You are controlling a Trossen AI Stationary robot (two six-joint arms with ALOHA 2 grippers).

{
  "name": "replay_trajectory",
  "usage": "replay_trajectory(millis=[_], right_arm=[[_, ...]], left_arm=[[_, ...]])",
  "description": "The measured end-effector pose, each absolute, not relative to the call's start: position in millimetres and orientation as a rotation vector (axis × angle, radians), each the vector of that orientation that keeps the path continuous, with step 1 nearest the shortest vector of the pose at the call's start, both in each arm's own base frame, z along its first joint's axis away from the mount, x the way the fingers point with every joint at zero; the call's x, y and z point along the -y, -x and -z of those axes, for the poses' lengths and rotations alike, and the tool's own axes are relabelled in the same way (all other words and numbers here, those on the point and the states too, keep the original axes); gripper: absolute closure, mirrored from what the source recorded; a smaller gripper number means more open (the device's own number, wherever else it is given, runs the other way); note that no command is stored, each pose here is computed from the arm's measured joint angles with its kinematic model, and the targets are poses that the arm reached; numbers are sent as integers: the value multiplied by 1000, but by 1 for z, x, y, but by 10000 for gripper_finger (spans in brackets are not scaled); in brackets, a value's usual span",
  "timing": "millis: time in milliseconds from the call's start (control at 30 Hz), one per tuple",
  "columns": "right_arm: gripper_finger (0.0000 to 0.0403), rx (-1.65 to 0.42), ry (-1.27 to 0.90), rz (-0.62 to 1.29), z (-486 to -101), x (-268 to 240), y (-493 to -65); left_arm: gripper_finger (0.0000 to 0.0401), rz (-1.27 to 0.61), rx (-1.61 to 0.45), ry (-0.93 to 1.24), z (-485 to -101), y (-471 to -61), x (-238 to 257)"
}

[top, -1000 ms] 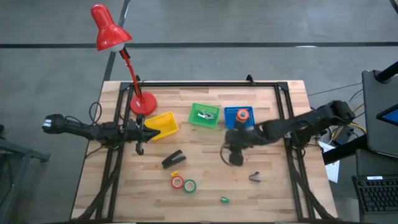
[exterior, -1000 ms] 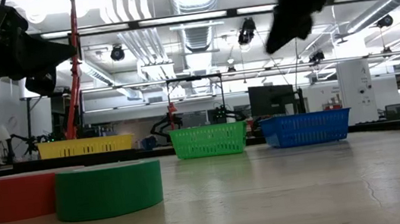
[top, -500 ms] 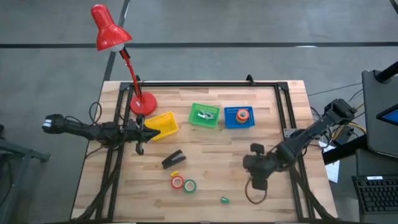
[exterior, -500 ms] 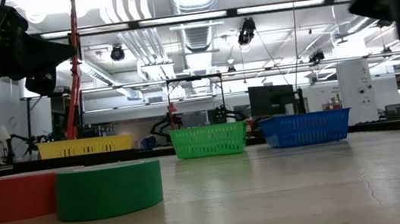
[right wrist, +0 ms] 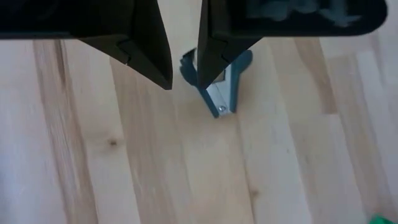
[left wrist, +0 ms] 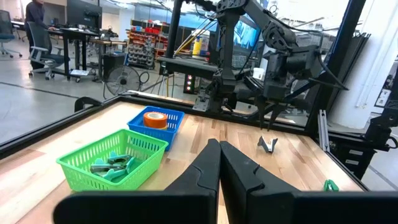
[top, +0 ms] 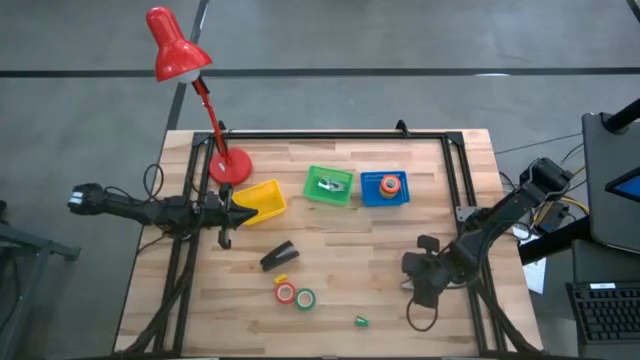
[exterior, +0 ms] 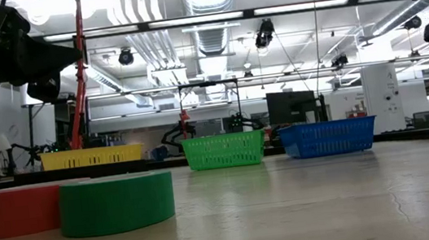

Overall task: Pick and place Stapler, Stapler remover, tape
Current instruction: Put the dark blue staple remover in the green basket

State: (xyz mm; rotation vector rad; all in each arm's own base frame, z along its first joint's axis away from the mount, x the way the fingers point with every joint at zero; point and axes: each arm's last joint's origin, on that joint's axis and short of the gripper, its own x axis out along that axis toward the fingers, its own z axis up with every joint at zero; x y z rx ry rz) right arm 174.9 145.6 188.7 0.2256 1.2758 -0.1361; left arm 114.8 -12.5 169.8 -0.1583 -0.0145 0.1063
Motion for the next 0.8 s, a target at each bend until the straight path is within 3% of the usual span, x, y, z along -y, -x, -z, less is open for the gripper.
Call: replay_trajectory(millis=[800], right_arm=[[351, -1320, -156, 145, -166, -151, -176]], left_arm=[[391, -107, 15, 158, -170, -115, 12]])
